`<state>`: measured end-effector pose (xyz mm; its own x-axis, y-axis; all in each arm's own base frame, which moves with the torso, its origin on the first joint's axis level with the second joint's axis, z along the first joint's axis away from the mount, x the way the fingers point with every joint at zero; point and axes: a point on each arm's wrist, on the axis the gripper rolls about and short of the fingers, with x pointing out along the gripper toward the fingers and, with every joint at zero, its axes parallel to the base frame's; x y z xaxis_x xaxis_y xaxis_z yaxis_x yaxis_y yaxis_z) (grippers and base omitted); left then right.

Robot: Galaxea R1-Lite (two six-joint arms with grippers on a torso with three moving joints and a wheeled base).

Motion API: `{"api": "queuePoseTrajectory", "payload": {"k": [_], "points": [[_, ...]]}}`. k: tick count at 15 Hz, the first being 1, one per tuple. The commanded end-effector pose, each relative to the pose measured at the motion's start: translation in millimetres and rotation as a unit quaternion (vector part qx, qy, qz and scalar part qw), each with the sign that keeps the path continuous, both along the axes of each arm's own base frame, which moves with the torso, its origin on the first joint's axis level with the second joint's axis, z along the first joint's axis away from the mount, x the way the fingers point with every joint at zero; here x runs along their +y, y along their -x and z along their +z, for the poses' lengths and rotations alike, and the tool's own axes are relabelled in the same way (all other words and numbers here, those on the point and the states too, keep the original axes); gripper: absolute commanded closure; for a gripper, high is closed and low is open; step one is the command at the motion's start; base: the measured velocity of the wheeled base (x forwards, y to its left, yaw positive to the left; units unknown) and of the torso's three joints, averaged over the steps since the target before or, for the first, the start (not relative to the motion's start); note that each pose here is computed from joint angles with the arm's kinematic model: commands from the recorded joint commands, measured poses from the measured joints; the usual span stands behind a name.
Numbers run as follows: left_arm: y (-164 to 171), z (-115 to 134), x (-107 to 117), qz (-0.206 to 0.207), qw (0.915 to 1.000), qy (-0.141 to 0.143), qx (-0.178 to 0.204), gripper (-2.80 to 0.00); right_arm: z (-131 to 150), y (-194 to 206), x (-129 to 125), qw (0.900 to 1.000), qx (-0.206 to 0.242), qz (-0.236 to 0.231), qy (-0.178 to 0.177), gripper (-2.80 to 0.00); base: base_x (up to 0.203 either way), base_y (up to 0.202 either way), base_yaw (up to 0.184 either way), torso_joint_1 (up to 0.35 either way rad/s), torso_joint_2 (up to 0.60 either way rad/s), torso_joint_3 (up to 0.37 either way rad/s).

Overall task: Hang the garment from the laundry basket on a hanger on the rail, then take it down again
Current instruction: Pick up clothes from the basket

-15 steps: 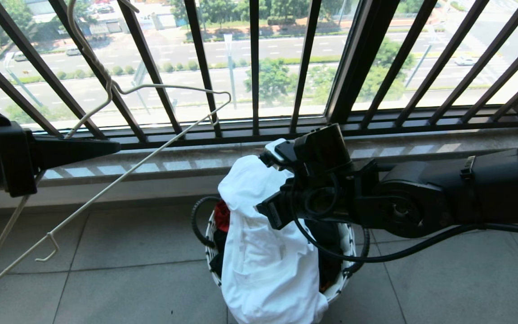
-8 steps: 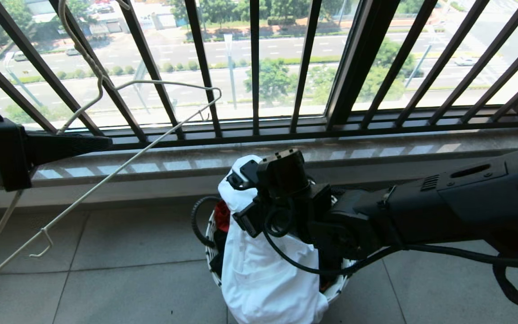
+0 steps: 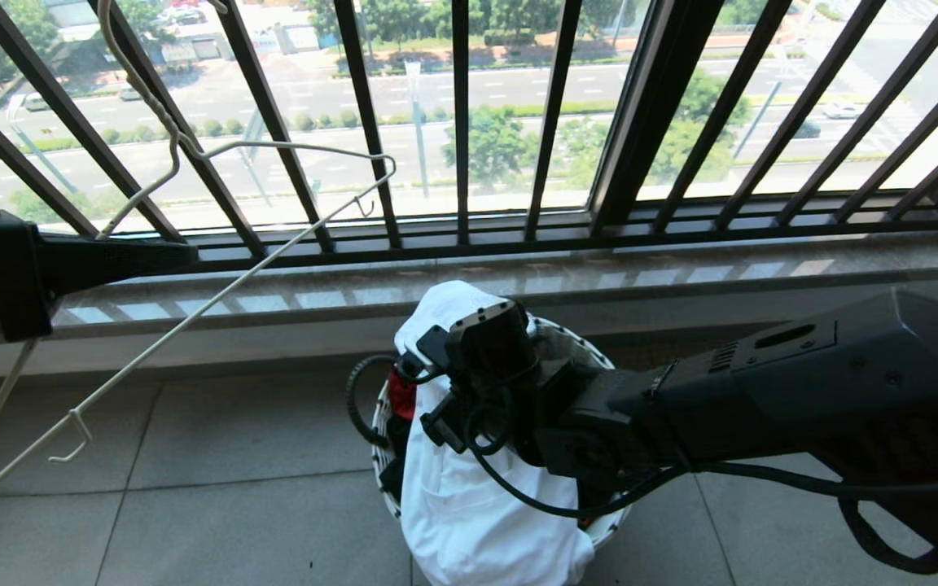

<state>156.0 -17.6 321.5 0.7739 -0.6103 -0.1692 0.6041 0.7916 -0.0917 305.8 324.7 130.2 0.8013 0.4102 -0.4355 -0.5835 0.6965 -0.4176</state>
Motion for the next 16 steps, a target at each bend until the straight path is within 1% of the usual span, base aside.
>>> {"api": "queuePoseTrajectory", "payload": {"k": [1, 2, 4, 6, 7, 9, 12, 14, 16], "points": [[0.9, 0.2, 0.5, 0.000, 1.0000, 0.000, -0.001, 0.00, -6.0, -7.2, 1.6, 1.000, -0.003, -0.006, 0.007, -2.80, 0.000, 0.000, 0.000, 0.000, 0.00, 0.000], [1.2, 0.4, 0.7, 0.001, 1.0000, 0.000, -0.001, 0.00, -5.2, -11.6, 1.9, 1.000, -0.009, -0.012, 0.007, 0.00, 0.000, 0.000, 0.000, 0.000, 0.00, 0.000], [1.7, 0.6, 0.7, 0.001, 1.0000, 0.000, -0.002, 0.00, -4.6, -20.0, 2.8, 1.000, -0.018, -0.020, 0.007, 0.00, 0.000, 0.000, 0.000, 0.000, 0.00, 0.000], [2.7, 1.1, 0.8, 0.001, 1.0000, 0.000, -0.003, 0.00, -2.5, -32.3, 2.3, 0.999, -0.033, -0.041, 0.007, 0.00, 0.000, 0.000, 0.000, 0.000, 0.00, 0.000], [3.2, 1.4, 0.8, 0.001, 1.0000, 0.000, -0.005, 0.00, 1.4, -37.0, 0.2, 0.998, -0.041, -0.050, 0.006, 0.00, 0.000, 0.000, 0.000, 0.000, 0.00, 0.000], [3.7, 1.6, 0.7, 0.000, 1.0000, 0.001, -0.005, 0.00, 13.1, -35.7, -3.1, 0.997, -0.050, -0.053, -0.002, 0.00, 0.000, 0.000, 0.000, 0.000, 0.00, 0.000], [5.2, 2.3, 0.8, 0.000, 1.0000, 0.001, -0.007, 0.00, 41.5, -20.4, -17.7, 0.996, -0.061, -0.056, -0.017, 0.00, 0.000, 0.000, 0.000, 0.000, 0.00, 0.000], [5.5, 2.0, 0.7, 0.000, 1.0000, 0.000, -0.007, 0.00, 55.3, -0.1, -33.7, 0.997, -0.058, -0.052, -0.018, 0.00, 0.000, 0.000, 0.000, 0.000, 0.00, 0.000], [5.0, 1.4, 0.5, -0.001, 1.0000, 0.000, -0.006, 0.00, 65.4, 23.0, -50.5, 0.998, -0.050, -0.039, -0.019, 0.00, 0.000, 0.000, 0.000, 0.000, 0.00, 0.000]]}}
